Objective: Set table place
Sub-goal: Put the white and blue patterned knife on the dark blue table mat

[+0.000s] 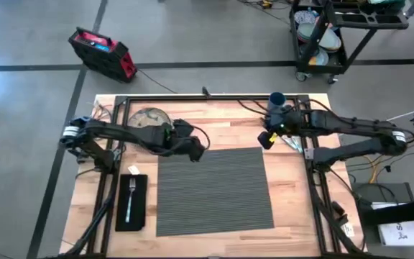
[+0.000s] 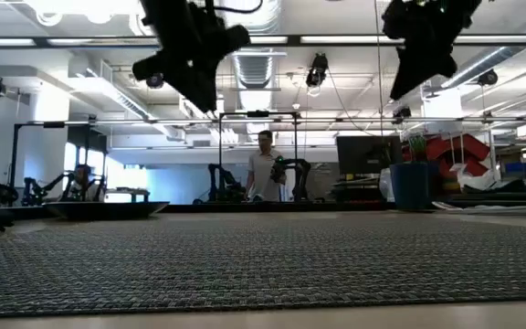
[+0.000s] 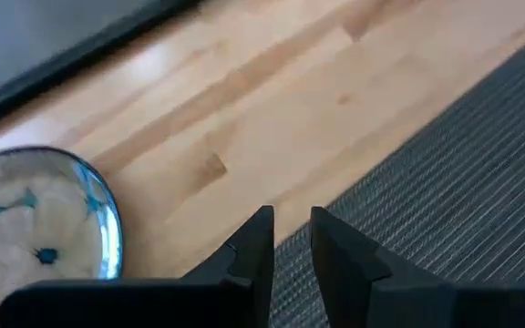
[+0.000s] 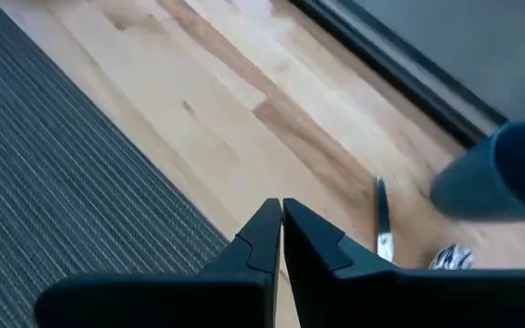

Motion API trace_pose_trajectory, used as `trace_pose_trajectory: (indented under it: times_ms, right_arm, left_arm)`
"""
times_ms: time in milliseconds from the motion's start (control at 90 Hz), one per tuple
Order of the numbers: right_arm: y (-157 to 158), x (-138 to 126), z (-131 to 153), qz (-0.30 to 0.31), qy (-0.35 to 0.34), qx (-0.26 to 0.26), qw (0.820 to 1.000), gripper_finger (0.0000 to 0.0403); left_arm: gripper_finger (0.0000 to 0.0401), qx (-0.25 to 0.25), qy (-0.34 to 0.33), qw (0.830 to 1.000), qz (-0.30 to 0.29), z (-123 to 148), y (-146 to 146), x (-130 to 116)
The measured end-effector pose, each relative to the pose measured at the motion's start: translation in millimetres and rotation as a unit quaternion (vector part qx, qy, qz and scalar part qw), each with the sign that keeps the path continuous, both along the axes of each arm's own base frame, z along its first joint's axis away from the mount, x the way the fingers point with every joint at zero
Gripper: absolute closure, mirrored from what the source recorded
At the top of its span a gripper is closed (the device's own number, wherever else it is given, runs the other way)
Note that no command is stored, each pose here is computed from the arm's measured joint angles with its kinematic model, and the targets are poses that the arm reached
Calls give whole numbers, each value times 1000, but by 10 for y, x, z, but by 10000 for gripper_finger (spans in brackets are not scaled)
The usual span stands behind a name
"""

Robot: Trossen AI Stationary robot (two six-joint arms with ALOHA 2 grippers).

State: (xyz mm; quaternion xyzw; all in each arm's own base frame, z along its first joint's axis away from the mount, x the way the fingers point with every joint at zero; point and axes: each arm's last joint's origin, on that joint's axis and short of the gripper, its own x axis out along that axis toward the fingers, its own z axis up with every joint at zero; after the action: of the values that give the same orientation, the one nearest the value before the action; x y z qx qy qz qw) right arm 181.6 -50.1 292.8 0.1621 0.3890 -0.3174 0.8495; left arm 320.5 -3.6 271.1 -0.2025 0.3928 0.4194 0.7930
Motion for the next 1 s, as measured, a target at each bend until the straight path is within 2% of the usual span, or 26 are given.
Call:
trace_pose_trajectory:
  times_ms: [122, 344, 489, 644, 822, 1000]
  right_arm:
    - [-16, -7, -97, 3, 10, 22, 1000, 403]
    - [-29, 40, -167, 2, 14, 22, 1000, 403]
    - [-119, 42, -148, -28, -2, 3, 1000, 403]
    - [-370, -4, -67, -76, -29, -21, 996, 403]
    - [-582, -109, -64, -85, -38, 11, 996, 403]
    - [-667, -262, -306, -128, 17, 46, 991, 403]
  left_arm:
    - [342, -26, 41, 998, -36, -194, -21, 106]
    - [342, -54, 79, 993, -64, -431, -45, 225]
    - [342, -55, 70, 994, -65, -463, -44, 268]
    - [342, -50, 51, 994, -78, -443, -35, 309]
    - [342, -49, 40, 995, -80, -424, -30, 325]
    - [342, -57, 39, 994, -84, -426, -36, 326]
